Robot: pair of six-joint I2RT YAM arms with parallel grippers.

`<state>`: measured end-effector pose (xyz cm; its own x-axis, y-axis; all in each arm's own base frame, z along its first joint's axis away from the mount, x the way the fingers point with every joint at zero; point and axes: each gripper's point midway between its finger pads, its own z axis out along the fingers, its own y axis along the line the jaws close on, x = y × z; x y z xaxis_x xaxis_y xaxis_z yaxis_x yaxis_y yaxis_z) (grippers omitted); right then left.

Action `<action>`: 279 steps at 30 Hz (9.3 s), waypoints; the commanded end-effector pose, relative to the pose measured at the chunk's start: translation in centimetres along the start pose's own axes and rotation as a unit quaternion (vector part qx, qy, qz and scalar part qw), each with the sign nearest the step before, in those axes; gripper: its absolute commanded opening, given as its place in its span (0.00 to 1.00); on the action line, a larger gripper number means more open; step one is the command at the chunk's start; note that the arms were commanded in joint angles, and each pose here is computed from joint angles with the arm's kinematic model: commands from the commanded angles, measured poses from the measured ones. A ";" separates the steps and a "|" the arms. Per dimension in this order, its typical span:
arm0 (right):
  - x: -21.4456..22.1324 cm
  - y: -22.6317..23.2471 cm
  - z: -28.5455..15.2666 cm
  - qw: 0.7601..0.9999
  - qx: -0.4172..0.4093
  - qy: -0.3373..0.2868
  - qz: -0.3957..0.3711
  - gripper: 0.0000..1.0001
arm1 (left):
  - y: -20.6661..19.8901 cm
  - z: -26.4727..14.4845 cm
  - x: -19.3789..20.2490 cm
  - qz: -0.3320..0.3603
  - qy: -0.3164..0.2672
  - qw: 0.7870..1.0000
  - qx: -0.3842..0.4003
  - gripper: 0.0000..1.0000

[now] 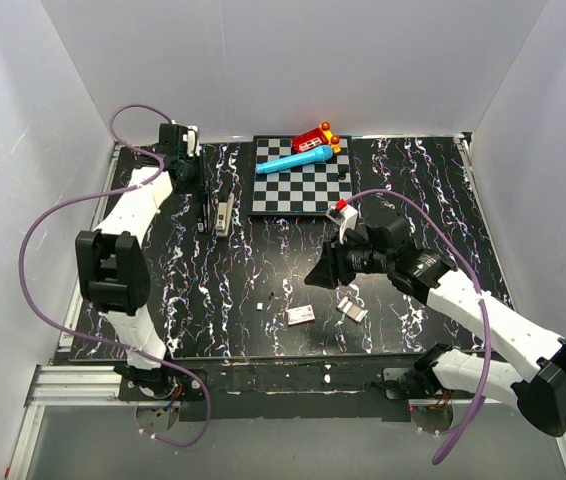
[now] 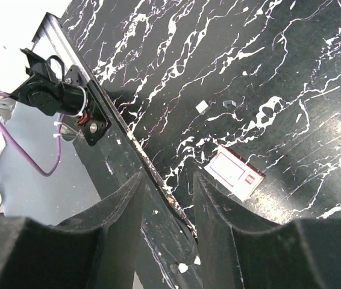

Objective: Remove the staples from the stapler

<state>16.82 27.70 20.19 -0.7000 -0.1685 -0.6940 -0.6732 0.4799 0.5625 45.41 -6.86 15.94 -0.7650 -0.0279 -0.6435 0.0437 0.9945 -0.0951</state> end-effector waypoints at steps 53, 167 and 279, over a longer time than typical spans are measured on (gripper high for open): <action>0.7 -1.5 0.9 0.999 0.025 0.043 -0.015 0.55 | -1.8 -4.4 -4.9 -0.036 -0.100 0.991 0.080 0.62; 2.7 -5.7 17.3 0.940 0.193 0.278 -0.048 0.01 | -8.7 -17.4 8.8 -0.032 -0.179 0.941 0.286 0.66; 6.8 -8.6 -1.4 0.880 0.443 0.065 0.157 0.17 | -8.9 -17.6 9.1 -0.035 -0.174 0.939 0.294 0.98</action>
<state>16.78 22.58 11.13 -0.8819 -0.1710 -0.4394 -0.2298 0.9696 0.0839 27.24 -13.97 23.36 -0.5481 -0.2271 -0.8050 0.3981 0.7756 -0.4898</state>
